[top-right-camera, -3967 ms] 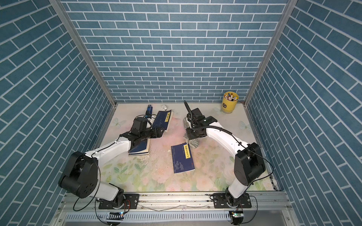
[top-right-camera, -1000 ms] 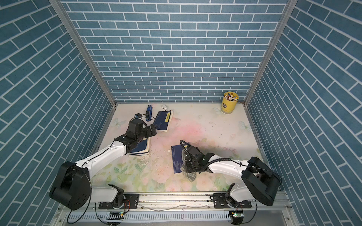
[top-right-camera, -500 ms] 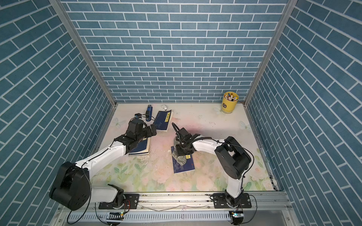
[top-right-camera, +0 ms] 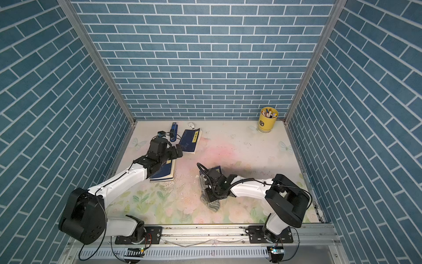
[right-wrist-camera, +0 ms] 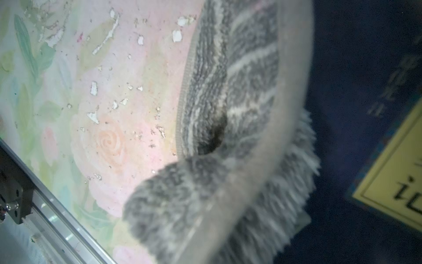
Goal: Wipe the cover of the book
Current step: Wipe the dirt from the cover of the book.
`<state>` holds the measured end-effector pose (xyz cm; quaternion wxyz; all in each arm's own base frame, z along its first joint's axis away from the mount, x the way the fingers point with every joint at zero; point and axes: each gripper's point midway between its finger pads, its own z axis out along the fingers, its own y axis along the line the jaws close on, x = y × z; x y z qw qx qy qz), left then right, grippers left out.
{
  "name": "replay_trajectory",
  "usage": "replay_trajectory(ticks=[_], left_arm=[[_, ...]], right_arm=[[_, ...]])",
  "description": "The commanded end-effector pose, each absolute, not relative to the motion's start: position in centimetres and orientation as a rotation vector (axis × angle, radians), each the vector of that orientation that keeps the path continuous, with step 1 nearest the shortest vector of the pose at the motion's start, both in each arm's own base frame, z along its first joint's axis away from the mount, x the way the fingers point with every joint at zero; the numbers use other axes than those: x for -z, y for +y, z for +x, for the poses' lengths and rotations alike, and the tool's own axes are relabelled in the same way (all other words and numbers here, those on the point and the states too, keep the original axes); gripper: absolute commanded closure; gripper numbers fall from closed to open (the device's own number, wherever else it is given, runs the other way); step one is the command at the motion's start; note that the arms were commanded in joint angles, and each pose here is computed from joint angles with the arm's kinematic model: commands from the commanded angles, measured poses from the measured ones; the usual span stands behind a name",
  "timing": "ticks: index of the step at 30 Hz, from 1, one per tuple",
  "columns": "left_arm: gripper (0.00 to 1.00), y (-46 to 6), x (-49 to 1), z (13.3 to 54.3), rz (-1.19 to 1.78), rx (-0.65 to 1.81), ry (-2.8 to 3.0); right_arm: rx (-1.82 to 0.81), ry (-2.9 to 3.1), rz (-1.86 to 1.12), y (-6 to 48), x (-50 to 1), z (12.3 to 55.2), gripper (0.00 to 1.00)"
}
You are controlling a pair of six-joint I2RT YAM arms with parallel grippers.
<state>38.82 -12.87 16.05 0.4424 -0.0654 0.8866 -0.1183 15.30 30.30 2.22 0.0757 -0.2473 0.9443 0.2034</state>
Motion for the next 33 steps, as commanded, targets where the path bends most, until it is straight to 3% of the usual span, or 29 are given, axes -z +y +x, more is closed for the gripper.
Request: replay_trajectory(ticks=[1, 9, 14, 22, 33], left_arm=[[0.00, -12.8, -16.7, 39.4, -0.154, 0.281, 2.196], [0.00, -12.5, -17.1, 38.8, -0.164, 0.277, 2.192], [0.00, -12.6, -16.9, 39.0, -0.168, 0.282, 2.198], [0.00, -12.7, -17.6, 39.7, -0.164, 0.272, 2.186], [0.00, -12.4, -17.7, 39.3, -0.171, 0.269, 2.185]], right_arm=[[-0.235, 3.101, -0.660, 23.9, 2.9, 15.0, 0.98], [-0.287, 3.032, -0.672, 27.4, 3.0, 24.1, 0.98], [-0.322, 3.026, -0.742, 28.0, 2.4, 22.9, 0.99], [-0.367, 3.065, -0.783, 26.8, 2.7, 15.8, 0.98], [-0.347, 3.011, -0.759, 29.8, 3.1, 24.4, 0.99]])
